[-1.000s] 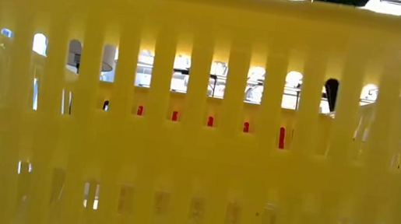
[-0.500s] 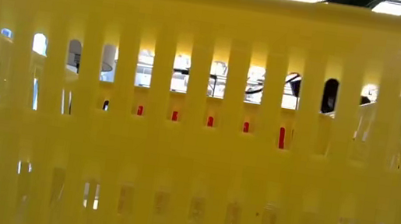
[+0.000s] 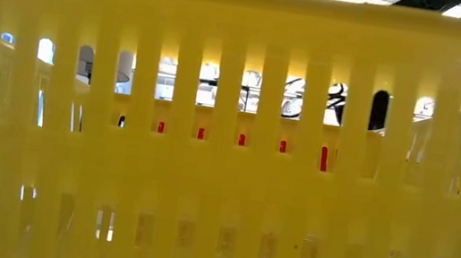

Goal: Stack baskets by color
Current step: Stack the top yellow basket on the middle right yellow basket

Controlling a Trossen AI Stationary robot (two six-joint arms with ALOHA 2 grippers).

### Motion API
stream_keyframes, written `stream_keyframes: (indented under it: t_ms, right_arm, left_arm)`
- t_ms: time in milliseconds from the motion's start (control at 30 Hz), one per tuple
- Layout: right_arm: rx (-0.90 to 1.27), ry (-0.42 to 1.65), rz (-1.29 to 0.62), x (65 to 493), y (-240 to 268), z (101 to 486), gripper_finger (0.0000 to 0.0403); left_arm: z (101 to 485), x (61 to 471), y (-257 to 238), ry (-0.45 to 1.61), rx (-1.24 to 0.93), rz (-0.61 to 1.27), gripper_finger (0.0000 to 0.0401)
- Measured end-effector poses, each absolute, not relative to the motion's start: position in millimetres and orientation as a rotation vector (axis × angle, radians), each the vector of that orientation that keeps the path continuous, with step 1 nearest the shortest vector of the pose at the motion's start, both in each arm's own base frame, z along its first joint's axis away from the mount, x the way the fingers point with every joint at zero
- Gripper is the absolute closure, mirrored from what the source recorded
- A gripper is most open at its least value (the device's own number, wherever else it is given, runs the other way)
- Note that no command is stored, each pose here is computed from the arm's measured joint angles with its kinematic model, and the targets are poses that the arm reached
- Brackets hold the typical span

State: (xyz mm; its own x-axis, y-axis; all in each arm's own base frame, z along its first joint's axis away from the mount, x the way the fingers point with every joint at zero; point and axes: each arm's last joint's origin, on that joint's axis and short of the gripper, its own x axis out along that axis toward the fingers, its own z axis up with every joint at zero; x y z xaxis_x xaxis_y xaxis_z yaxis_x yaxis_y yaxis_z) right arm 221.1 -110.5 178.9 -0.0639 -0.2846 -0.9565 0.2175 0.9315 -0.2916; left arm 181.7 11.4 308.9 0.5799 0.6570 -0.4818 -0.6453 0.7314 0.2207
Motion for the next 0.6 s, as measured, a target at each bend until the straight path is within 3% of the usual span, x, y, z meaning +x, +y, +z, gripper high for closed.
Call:
stream_keyframes:
  t_ms: [200,467,600]
  right_arm:
    - [-0.038,1.611,-0.400,214.3,-107.7,168.7,0.0278]
    - [-0.040,1.622,-0.405,212.5,-107.2,167.3,0.0390]
    - [-0.068,1.634,-0.440,212.5,-108.4,169.4,0.0390]
  left_arm:
    - [308.9,181.7,11.4,0.572,0.022,0.761,0.0277]
    - [308.8,181.7,11.4,0.572,0.022,0.761,0.0277]
    - [308.8,181.7,11.4,0.572,0.022,0.761,0.0277]
